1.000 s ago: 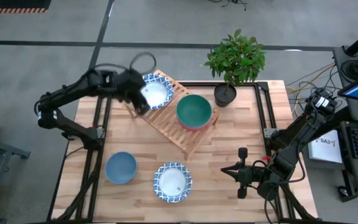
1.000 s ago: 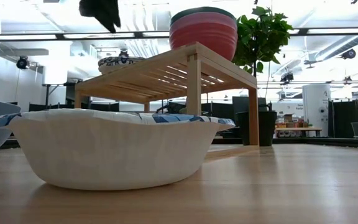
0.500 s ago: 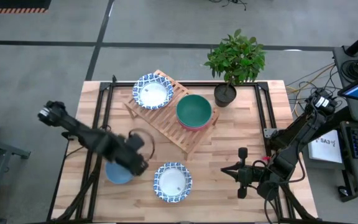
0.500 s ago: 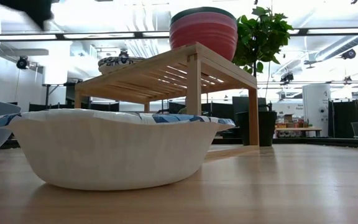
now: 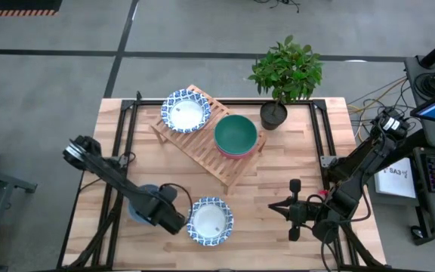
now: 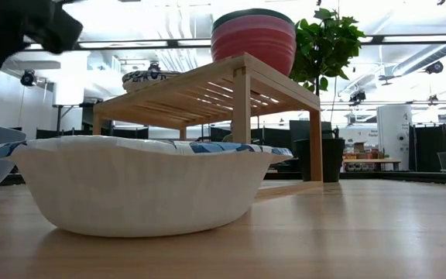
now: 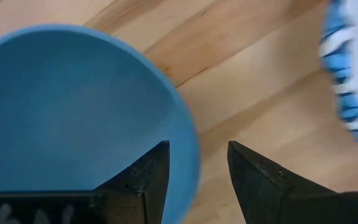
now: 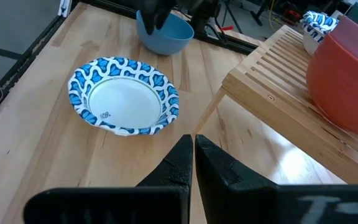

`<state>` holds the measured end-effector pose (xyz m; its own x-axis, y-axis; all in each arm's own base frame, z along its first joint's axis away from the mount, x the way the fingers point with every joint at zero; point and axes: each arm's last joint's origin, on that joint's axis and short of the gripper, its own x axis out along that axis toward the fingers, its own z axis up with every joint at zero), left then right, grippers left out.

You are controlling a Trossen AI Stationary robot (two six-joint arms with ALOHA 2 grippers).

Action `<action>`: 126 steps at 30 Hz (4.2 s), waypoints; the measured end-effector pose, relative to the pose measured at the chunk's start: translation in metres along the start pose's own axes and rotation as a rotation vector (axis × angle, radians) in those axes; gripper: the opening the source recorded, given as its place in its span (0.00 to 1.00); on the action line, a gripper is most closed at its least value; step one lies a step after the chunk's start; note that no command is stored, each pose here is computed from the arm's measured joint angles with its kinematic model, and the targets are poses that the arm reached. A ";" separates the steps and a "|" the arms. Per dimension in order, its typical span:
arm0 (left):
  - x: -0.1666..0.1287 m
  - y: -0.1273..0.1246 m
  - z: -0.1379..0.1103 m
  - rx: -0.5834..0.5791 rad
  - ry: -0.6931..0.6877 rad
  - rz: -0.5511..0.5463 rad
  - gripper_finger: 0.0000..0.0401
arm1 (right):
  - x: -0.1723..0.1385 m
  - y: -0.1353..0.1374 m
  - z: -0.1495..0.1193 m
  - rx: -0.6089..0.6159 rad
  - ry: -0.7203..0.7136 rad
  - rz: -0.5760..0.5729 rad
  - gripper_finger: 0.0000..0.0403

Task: Place and stack bowls onto a shelf
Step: Stack the blue bowl on top of the green bowl on the shelf, then stack the white bowl on top of the white bowl on the shelf

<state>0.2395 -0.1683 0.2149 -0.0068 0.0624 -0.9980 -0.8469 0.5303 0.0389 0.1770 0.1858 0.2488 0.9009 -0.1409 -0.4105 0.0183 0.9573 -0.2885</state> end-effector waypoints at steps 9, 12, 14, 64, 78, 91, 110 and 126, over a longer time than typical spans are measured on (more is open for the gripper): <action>0.023 -0.007 0.000 0.013 0.008 0.102 0.29 | 0.000 0.000 0.000 -0.002 0.002 0.000 0.02; 0.023 -0.008 0.000 0.016 0.008 0.101 0.22 | 0.000 0.000 0.000 -0.002 0.003 0.000 0.02; 0.023 -0.008 0.000 0.018 0.009 0.099 0.16 | 0.000 0.000 0.000 -0.001 0.003 -0.001 0.02; -0.254 -0.008 0.150 1.079 -1.054 -0.103 0.00 | 0.001 -0.001 -0.006 -0.052 0.025 -0.008 0.02; -0.218 -0.019 0.168 1.094 -0.942 -0.094 0.00 | 0.001 -0.001 -0.008 -0.062 0.032 -0.010 0.02; -0.203 -0.022 0.173 1.066 -0.927 -0.013 0.11 | 0.001 -0.001 -0.008 -0.062 0.032 -0.010 0.02; -0.207 -0.038 0.171 0.957 -0.950 -0.329 0.20 | 0.001 -0.001 -0.008 -0.061 0.032 -0.010 0.02; -0.117 -0.054 0.071 0.909 -0.226 -0.392 0.20 | 0.001 -0.001 -0.008 -0.063 0.032 -0.010 0.02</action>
<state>0.3237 -0.1444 0.3334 0.3652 -0.1454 -0.9195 -0.0419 0.9842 -0.1722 0.1744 0.1828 0.2423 0.8867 -0.1593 -0.4341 -0.0007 0.9383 -0.3458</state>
